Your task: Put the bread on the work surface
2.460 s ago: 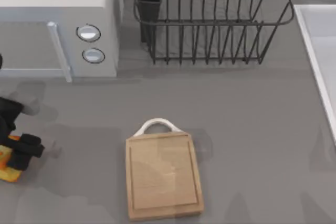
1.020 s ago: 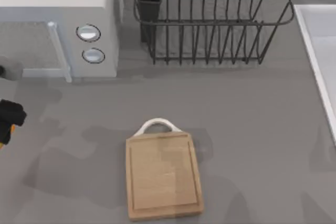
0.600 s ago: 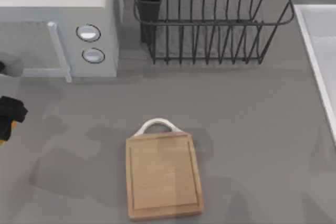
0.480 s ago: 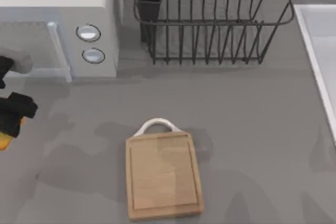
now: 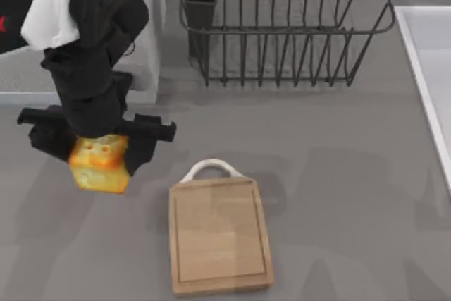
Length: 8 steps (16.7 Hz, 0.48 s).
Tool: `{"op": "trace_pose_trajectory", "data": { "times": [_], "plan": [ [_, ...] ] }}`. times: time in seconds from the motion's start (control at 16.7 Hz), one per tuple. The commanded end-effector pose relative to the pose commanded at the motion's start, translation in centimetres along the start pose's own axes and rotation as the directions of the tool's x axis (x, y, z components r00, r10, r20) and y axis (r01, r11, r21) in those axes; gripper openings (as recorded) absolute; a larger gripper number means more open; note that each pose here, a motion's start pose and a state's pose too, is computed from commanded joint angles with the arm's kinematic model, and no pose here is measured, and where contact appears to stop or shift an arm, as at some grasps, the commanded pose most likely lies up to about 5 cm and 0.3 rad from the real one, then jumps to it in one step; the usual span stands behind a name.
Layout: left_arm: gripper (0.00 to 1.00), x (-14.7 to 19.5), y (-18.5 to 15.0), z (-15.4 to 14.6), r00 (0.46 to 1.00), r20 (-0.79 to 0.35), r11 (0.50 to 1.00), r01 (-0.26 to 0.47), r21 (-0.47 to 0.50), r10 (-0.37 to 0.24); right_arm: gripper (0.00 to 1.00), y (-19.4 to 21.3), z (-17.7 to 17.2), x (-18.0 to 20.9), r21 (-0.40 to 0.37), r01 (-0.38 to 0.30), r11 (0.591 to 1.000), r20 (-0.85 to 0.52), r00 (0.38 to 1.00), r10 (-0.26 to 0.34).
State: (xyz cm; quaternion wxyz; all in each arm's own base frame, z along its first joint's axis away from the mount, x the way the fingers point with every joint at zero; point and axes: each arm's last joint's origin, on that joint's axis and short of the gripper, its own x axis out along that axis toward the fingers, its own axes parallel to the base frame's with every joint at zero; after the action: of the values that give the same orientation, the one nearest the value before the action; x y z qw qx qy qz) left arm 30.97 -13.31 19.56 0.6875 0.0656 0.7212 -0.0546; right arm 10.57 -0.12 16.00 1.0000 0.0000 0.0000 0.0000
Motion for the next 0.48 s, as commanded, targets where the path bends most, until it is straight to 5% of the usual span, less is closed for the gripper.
{"op": "trace_pose_trajectory", "data": {
  "times": [0.48],
  "plan": [
    [0.0, 1.0, -12.6, -1.4, 0.999, 0.045, 0.989, 0.012, -0.147, -0.006, 1.0, 0.0, 0.0, 0.0, 0.0, 0.0, 1.0, 0.0, 1.0, 0.0]
  ]
}}
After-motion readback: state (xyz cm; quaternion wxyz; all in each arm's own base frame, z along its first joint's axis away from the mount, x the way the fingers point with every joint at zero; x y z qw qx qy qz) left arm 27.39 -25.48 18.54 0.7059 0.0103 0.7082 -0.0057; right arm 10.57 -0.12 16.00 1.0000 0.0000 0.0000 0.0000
